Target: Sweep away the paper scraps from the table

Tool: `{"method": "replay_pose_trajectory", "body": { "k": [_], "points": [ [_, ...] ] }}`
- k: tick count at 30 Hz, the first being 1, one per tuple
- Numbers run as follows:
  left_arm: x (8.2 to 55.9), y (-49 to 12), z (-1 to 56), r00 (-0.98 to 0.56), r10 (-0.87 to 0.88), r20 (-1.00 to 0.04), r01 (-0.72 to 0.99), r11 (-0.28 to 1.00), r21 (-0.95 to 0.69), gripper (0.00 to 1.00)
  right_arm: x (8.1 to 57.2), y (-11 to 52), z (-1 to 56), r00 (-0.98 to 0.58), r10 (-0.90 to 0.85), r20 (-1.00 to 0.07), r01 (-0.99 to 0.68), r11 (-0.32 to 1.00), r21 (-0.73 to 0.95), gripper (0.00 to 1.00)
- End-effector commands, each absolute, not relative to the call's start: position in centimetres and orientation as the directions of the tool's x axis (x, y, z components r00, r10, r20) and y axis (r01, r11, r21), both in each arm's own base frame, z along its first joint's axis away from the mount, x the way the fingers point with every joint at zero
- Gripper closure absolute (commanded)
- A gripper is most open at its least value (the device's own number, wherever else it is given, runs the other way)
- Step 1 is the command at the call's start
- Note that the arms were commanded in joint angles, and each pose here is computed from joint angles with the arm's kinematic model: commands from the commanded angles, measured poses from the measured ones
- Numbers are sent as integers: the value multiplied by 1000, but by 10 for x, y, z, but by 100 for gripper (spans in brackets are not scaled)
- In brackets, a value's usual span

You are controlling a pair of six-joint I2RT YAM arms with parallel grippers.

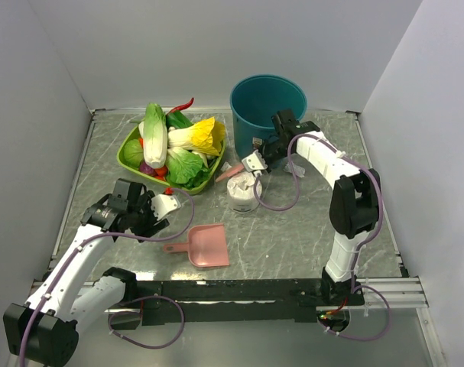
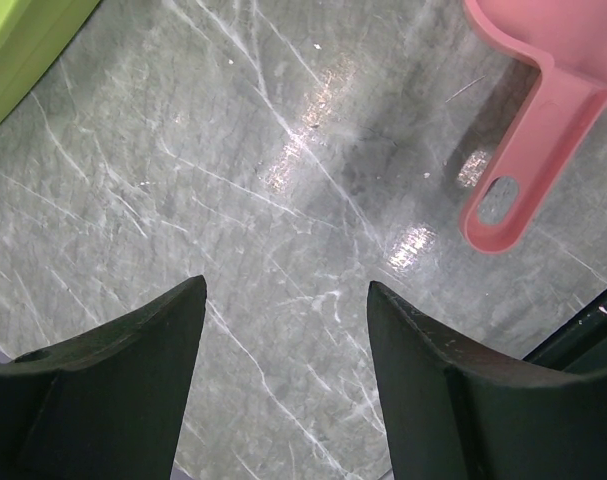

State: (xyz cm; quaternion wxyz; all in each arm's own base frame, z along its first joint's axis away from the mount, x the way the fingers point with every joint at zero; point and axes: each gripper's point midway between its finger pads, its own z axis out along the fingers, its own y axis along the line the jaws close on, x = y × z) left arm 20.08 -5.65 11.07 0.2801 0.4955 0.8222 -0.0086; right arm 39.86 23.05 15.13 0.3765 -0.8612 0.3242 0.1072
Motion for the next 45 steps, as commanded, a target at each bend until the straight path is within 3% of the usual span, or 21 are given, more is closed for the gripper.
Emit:
{"method": "replay_pose_trajectory", "body": {
  "k": [1,16,31,38,45],
  "points": [
    [209,-59,122,-348,789,-507,799,532,281,30,413,242,169,869,-394,-298,-481,-537,-693,100],
    [206,-57,123,-358,785,-506,796,539,274,30,424,263,153,888,-362,-284,-453,-584,-673,100],
    [203,-57,119,-354,776,-522,792,545,274,30,359,259,149,893,-281,-353,-448,-642,-622,100],
    [203,-58,120,-348,779,-522,797,539,273,30,337,277,172,895,-236,-378,-439,-607,-663,100],
    [200,-58,118,-350,777,-524,797,541,269,30,361,276,194,874,-308,-376,-486,-565,-667,100]
  ]
}}
